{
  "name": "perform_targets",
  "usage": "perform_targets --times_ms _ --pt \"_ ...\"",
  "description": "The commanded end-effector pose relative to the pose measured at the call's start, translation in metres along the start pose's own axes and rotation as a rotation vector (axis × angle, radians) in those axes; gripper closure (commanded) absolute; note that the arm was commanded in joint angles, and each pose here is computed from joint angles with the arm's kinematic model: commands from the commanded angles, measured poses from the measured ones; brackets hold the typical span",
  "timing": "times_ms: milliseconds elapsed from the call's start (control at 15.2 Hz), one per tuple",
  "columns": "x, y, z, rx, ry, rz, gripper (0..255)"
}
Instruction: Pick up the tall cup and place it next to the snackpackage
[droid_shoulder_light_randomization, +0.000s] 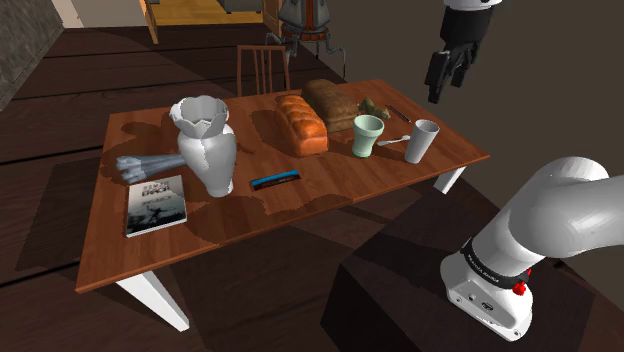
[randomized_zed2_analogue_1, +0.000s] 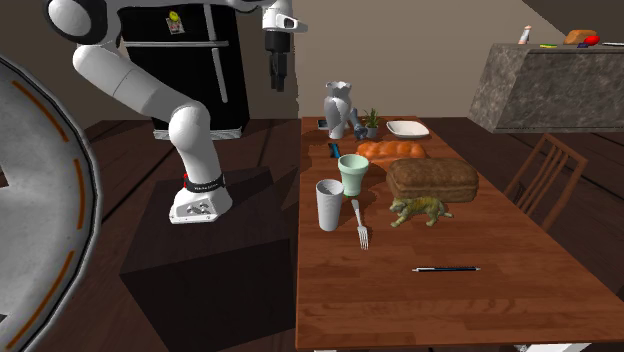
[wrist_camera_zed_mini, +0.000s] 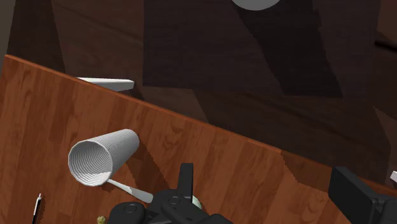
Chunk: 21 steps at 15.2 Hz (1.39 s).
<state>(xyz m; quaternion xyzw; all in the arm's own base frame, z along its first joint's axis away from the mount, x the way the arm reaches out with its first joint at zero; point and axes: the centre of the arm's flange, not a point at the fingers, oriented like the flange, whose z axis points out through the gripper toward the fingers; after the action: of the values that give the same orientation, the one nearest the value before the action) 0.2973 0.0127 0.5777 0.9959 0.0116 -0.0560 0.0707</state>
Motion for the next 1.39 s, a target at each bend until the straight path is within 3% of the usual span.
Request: perform_targets --times_ms 0,1320 --pt "0.000 0.000 0.000 0.000 0.000 0.000 0" --pt "0.058 0.165 0.196 0.025 0.142 -0.248 0"
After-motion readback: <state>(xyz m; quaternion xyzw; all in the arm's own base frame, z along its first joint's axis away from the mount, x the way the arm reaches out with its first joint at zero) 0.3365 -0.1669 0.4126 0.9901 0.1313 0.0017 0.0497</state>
